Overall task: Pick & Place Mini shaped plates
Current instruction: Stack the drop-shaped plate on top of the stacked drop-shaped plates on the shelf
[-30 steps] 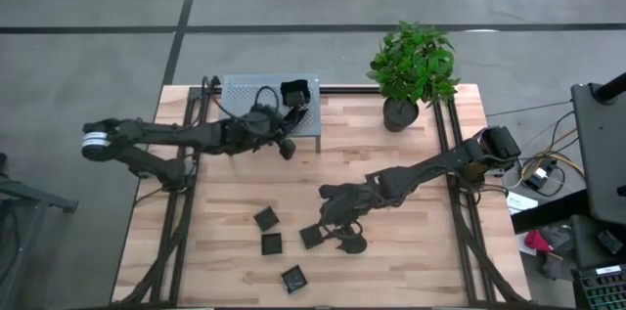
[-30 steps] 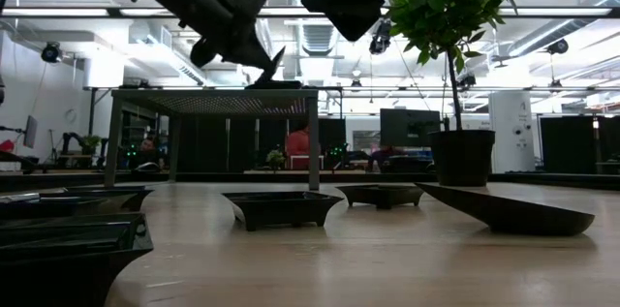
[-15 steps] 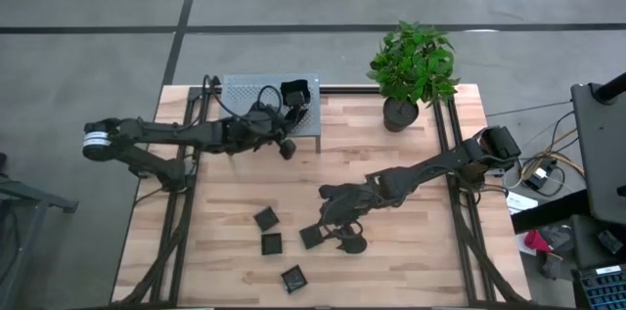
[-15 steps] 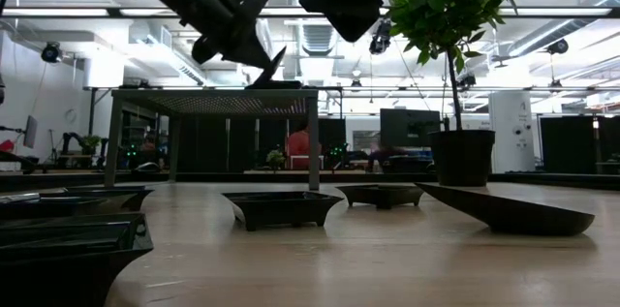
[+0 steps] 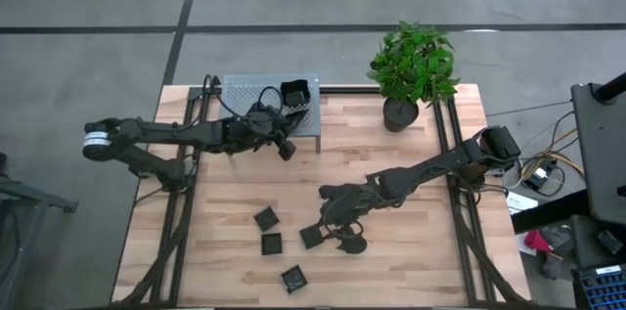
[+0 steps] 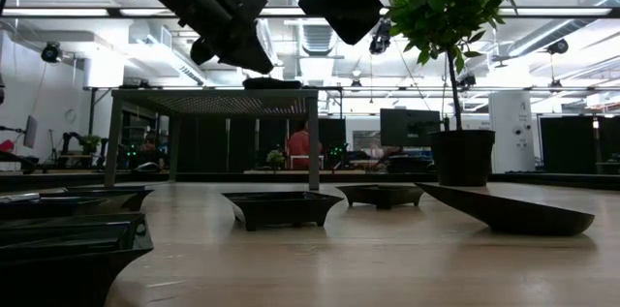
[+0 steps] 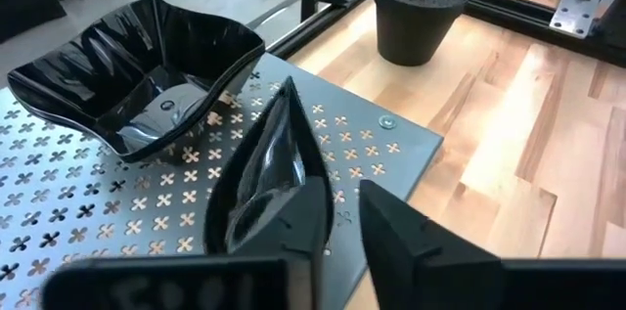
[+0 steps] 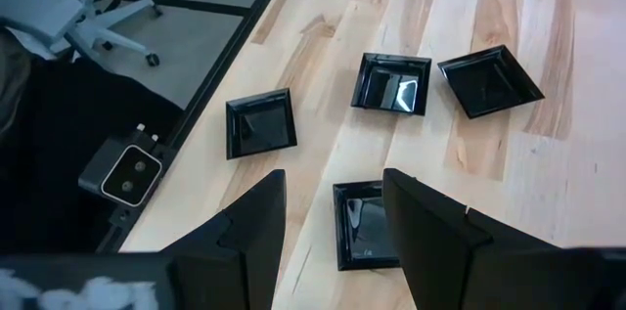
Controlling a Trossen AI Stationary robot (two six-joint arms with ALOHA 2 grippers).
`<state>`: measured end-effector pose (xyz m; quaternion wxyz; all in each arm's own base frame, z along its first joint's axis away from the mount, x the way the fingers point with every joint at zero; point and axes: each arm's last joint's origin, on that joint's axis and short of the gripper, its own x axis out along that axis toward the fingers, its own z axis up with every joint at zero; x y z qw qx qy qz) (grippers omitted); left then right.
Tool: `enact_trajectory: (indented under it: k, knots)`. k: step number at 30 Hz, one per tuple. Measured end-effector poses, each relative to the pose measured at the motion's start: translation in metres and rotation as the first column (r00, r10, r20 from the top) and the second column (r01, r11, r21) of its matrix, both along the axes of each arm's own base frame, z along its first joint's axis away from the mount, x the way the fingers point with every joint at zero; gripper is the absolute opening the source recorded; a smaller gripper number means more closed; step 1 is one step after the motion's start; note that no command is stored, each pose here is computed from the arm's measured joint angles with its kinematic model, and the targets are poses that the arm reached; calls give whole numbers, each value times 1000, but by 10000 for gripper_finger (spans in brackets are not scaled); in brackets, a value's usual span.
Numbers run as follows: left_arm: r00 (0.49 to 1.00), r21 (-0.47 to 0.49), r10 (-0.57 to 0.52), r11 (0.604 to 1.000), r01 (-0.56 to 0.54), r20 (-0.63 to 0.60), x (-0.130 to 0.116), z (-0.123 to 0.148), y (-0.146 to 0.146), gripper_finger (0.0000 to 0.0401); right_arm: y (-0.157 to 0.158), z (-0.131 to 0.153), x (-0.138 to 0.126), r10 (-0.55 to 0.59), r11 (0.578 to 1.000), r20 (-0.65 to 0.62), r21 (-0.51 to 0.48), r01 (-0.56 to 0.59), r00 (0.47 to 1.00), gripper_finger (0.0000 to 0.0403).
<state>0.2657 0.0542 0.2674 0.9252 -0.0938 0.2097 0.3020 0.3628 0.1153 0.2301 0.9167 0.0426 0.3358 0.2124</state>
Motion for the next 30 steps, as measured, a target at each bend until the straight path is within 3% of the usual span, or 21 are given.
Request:
enact_trajectory:
  k: [9,30]
  knots:
    - [999,3,-4,1000,4,32,-5,8,-2,119,0,0,0,3,1000,2,-3,-3,1000,166]
    - [977,-111,-113,985,134,179,-16,27,-38,122,-1,-6,-3,-2,1000,-21,-1,2,1000,166]
